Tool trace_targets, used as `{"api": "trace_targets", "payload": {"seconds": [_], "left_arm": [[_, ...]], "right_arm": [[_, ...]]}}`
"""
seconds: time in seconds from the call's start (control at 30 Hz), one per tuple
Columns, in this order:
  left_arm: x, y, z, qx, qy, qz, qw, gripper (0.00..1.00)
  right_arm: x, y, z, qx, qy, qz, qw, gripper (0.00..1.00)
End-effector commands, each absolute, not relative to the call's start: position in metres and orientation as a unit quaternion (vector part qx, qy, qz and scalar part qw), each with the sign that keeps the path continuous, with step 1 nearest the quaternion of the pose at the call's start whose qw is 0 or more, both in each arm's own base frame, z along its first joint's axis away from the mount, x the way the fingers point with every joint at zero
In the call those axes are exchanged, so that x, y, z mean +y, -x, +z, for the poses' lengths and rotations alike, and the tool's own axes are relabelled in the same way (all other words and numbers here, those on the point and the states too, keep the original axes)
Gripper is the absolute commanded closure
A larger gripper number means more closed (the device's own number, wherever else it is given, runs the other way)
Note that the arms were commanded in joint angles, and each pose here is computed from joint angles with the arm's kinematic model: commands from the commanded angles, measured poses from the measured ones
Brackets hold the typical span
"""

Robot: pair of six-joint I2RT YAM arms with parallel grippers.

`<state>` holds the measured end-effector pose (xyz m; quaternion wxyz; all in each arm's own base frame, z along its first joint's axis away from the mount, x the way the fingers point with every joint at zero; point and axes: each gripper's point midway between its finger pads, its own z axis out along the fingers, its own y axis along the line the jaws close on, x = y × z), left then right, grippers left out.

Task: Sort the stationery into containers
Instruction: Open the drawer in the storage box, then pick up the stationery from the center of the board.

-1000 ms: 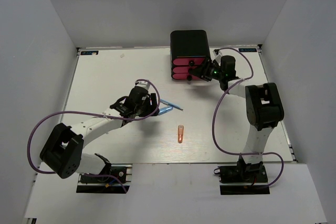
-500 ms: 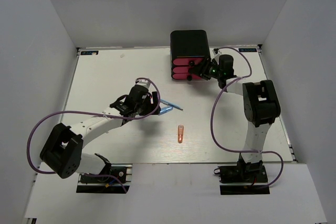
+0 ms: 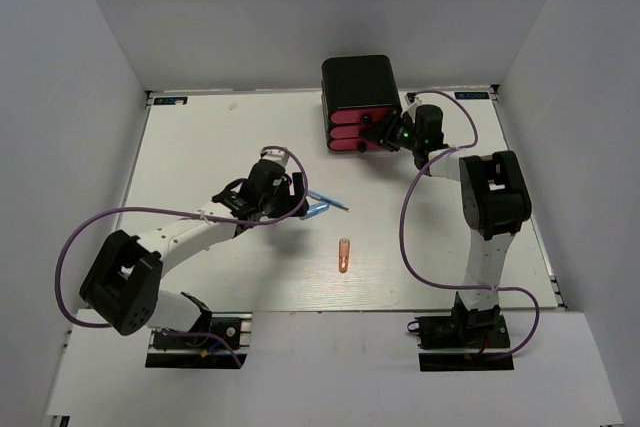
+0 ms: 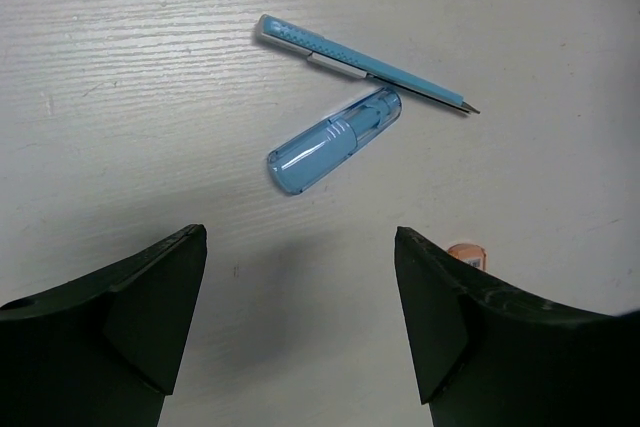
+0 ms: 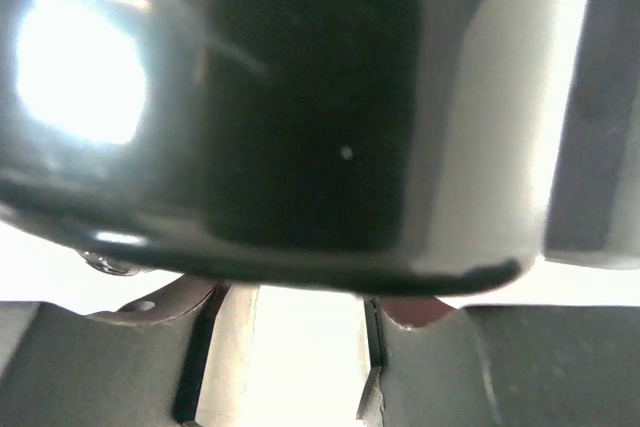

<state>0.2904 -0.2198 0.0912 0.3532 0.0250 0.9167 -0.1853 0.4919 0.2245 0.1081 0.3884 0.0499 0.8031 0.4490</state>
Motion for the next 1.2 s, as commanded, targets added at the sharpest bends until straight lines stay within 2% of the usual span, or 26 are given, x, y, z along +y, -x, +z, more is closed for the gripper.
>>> {"api": "trace_targets", "payload": {"seconds": [0.0,0.2,0.23,0.33,0.47,0.53,0.63,0.93,1.1,1.13,1.17], "left_arm": [[-0.234,-0.300,0.105,0.905,-0.037,-0.207,0.370,0.14],[-0.246,-0.306,0.093,0.906,-0.078,-0.209,0.360,0.14],[-0.248,-0.308,0.089,0.907,-0.092,-0.205,0.356,0.14],[-0.255,-0.310,0.083,0.904,-0.129,-0.195,0.357,0.14],[-0.258,-0.316,0.076,0.901,-0.164,-0.177,0.362,0.14],[-0.258,-0.319,0.067,0.901,-0.182,-0.155,0.362,0.14],[-0.261,-0.321,0.060,0.898,-0.212,-0.133,0.363,0.14],[-0.261,-0.330,0.037,0.893,-0.257,-0.067,0.363,0.17],[-0.266,-0.331,0.028,0.888,-0.288,-0.066,0.353,0.28],[-0.269,-0.332,0.027,0.888,-0.290,-0.071,0.351,0.31],[-0.275,-0.327,0.027,0.883,-0.305,-0.082,0.347,0.39]], "right_arm": [[0.227,-0.495,0.125,0.785,-0.032,0.458,0.417,0.74],[0.220,-0.453,0.110,0.796,-0.036,0.461,0.390,0.75],[0.221,-0.448,0.121,0.791,-0.032,0.466,0.394,0.75],[0.216,-0.429,0.115,0.796,-0.037,0.464,0.386,0.71],[0.215,-0.419,0.110,0.800,-0.038,0.461,0.382,0.57],[0.216,-0.423,0.114,0.798,-0.035,0.461,0.385,0.40],[0.214,-0.423,0.118,0.801,-0.026,0.458,0.383,0.34],[0.208,-0.379,0.112,0.813,0.017,0.451,0.368,0.32],[0.204,-0.353,0.125,0.804,0.080,0.444,0.388,0.31],[0.203,-0.346,0.123,0.808,0.086,0.442,0.379,0.28],[0.203,-0.342,0.132,0.799,0.119,0.437,0.395,0.26]]}}
